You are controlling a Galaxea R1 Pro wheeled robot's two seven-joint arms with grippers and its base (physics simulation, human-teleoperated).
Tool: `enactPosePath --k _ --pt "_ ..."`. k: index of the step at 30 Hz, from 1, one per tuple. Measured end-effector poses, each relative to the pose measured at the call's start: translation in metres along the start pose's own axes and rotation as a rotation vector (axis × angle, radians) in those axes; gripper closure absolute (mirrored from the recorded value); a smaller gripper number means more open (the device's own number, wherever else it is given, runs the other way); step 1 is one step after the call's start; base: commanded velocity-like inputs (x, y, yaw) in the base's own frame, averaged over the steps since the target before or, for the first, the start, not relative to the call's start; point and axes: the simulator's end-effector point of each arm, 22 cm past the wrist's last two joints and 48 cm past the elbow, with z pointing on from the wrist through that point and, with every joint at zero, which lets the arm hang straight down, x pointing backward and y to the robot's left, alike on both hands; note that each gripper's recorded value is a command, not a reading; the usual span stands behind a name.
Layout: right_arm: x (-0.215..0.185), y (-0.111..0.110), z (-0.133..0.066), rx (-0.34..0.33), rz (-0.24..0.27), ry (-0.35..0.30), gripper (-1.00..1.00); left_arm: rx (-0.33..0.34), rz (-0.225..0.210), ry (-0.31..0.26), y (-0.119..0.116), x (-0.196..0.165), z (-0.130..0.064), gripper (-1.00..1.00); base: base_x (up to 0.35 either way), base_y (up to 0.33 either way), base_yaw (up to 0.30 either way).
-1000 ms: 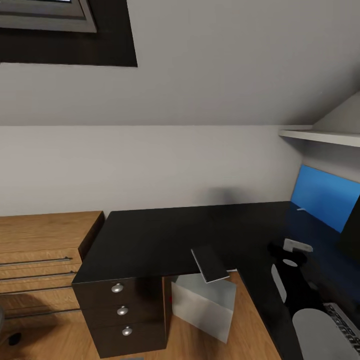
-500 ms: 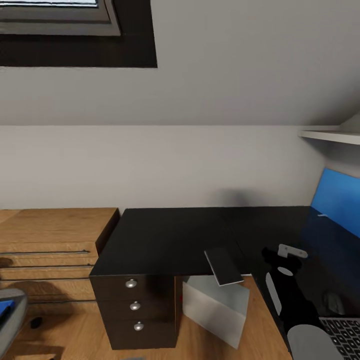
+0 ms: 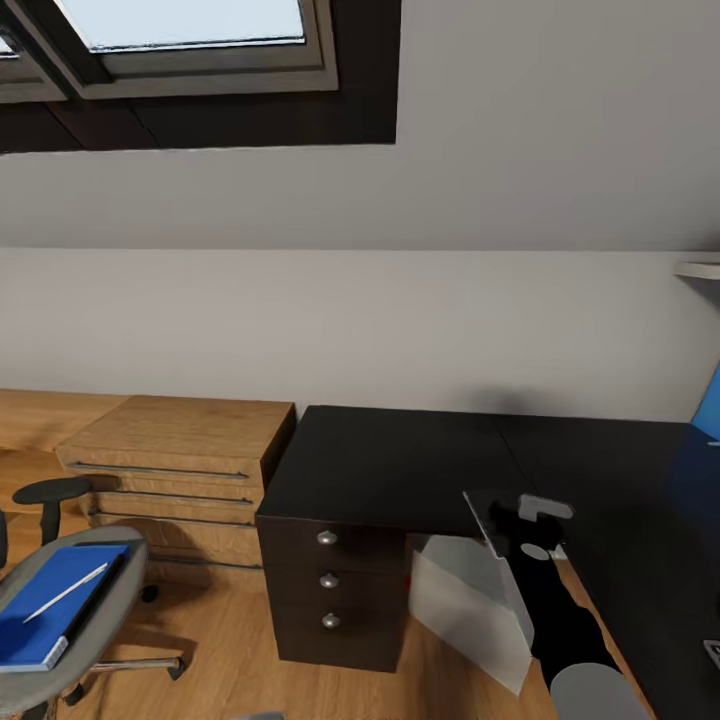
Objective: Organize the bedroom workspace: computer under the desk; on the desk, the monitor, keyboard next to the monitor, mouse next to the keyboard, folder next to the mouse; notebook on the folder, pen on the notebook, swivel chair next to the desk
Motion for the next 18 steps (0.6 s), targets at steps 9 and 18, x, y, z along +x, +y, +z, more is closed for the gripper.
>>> enactPosePath --k 9,18 --pt "0.006 0.017 -0.006 -0.032 -0.026 0.003 -1.0 -0.012 -0.011 -0.001 0.005 -0.001 0.001 -1.0 -0.04 0.04 0.249" --pt "0.011 0.024 -0.009 -0.046 -0.037 0.007 -1.0 -0.021 -0.037 -0.049 0.006 -0.011 0.001 -1.0 -0.004 0.004 0.247"
